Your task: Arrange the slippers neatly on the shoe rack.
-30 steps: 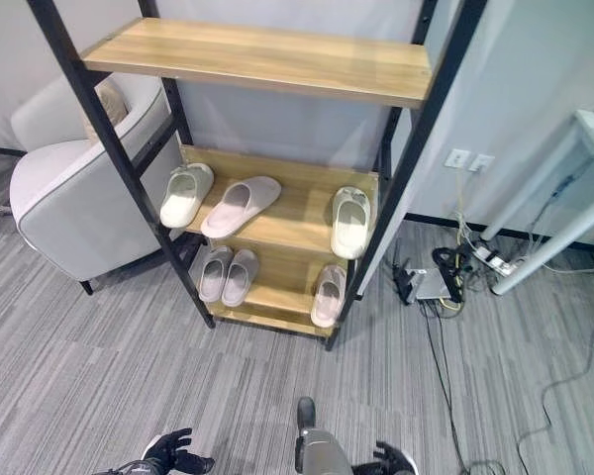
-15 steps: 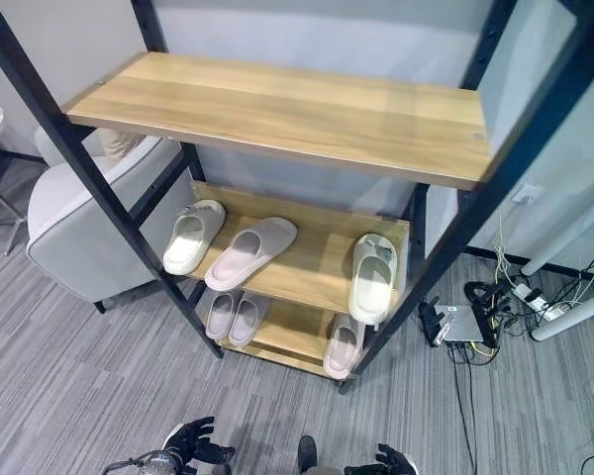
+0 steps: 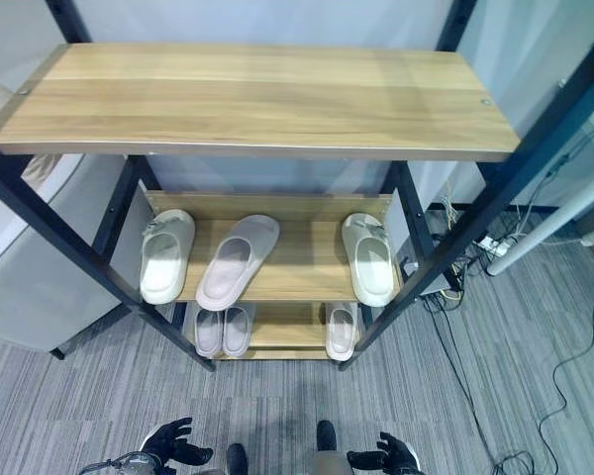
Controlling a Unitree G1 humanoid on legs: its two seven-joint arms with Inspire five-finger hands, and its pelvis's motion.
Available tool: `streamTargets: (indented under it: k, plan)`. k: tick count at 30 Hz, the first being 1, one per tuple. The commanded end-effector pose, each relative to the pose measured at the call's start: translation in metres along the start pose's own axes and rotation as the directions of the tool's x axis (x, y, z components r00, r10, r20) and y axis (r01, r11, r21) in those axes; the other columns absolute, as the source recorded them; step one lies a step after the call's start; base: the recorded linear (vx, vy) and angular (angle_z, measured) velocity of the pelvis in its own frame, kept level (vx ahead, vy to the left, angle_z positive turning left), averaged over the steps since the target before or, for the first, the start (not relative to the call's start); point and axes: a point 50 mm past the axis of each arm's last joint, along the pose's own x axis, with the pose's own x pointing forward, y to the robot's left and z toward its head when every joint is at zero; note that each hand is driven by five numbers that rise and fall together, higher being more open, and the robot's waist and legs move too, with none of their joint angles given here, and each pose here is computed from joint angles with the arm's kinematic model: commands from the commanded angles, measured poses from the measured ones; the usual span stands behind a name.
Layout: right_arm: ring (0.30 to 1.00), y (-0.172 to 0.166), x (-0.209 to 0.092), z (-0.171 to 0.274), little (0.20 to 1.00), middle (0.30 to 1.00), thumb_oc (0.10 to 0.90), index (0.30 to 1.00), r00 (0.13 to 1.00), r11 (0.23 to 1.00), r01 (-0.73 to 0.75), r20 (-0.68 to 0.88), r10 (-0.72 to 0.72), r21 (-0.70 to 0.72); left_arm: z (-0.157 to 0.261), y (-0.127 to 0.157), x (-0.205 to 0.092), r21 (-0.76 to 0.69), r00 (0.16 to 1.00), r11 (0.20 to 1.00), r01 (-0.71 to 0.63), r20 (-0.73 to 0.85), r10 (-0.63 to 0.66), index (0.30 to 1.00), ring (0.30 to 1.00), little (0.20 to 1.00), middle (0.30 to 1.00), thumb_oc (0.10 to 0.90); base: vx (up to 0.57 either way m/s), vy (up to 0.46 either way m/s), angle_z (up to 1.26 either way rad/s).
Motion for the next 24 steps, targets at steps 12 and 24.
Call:
streamTargets:
  k: [12, 24]
  plan:
    - [0.9, -0.015, -0.002, -0.004, 0.9, 0.9, 0.8, 0.9, 1.0, 0.998, 0.023, 0.018, -0.022, -0.054, -0.004, -0.02, -0.002, 0.002, 0.998, 0.998, 0.058, 0.005, -0.058, 0.9, 0.9, 0.9, 0.9, 0.8, 0.03, -0.032, -0.24]
    - [0.9, -0.013, -0.004, -0.013, 0.9, 0.9, 0.8, 0.9, 1.0, 0.997, 0.014, -0.016, -0.015, -0.075, 0.007, -0.018, 0.0, 0.009, 0.998, 0.999, 0.042, 0.042, -0.043, 0.9, 0.9, 0.9, 0.9, 0.8, 0.12, 0.092, -0.25]
